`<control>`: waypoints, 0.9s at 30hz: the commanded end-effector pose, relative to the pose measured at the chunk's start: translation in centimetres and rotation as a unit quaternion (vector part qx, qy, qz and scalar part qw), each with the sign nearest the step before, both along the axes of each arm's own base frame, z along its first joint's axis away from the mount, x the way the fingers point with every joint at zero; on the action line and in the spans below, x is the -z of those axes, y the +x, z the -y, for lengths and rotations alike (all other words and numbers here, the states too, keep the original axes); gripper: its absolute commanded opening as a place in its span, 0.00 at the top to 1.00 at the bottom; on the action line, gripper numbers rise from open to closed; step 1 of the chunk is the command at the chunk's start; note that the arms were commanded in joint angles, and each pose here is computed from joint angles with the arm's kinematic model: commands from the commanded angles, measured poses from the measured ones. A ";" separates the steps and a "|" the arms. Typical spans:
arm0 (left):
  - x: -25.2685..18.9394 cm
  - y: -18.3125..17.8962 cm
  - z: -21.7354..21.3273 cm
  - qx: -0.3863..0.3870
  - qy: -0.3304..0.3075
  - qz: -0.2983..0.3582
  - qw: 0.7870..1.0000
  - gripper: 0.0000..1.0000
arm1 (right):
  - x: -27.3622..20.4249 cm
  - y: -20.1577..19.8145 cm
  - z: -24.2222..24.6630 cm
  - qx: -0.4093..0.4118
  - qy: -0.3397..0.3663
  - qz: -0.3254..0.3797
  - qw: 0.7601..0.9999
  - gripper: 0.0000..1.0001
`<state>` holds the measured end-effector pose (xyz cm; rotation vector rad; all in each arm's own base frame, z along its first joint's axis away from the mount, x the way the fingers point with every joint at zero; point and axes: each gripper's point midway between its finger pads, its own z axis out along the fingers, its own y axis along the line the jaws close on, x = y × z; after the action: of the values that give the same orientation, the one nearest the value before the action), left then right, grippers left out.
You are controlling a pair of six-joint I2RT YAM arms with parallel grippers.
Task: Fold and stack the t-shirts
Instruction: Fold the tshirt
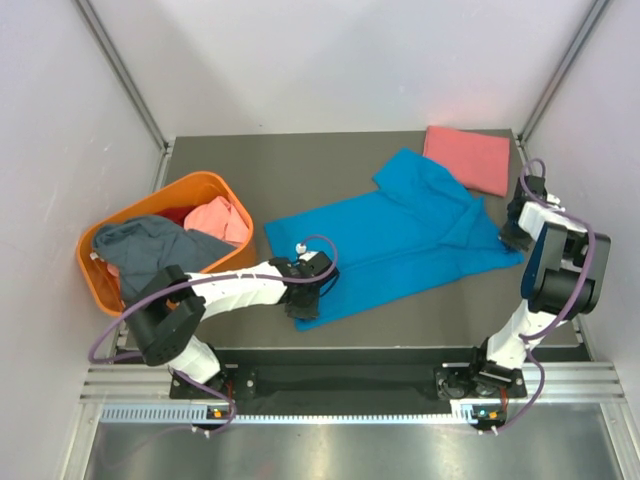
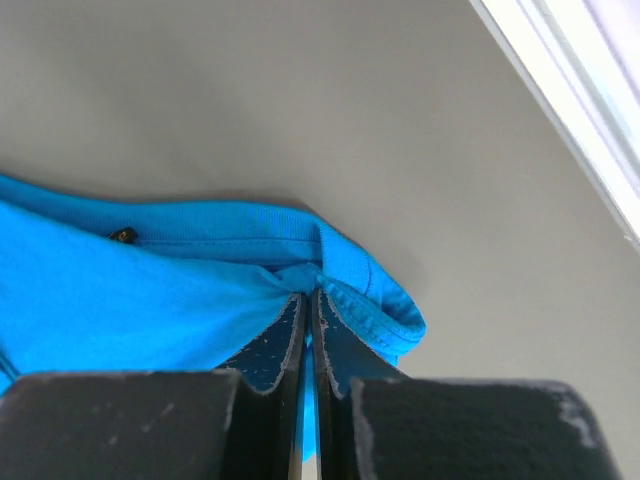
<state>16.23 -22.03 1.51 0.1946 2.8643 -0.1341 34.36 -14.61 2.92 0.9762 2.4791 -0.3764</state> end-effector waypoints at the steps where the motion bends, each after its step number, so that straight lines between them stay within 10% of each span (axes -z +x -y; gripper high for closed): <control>1: 1.2 -2.0 -7.5 -0.015 0.165 -0.017 0.986 0.72 | -1.7 -1.7 1.5 0.012 -0.059 -0.024 0.998 1.00; 20: -1.9 -4.2 -7.9 -0.018 0.175 -0.009 0.984 0.70 | -3.7 -9.7 2.4 0.085 -0.076 -0.022 0.993 1.00; 27: -3.7 -2.7 -6.7 -0.004 0.165 0.018 0.986 0.64 | -5.7 -7.9 1.7 0.061 -0.049 0.012 0.997 0.84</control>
<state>12.85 -15.37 3.68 0.2182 2.8661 0.3115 24.96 -15.78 5.86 1.0972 2.4363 -0.5626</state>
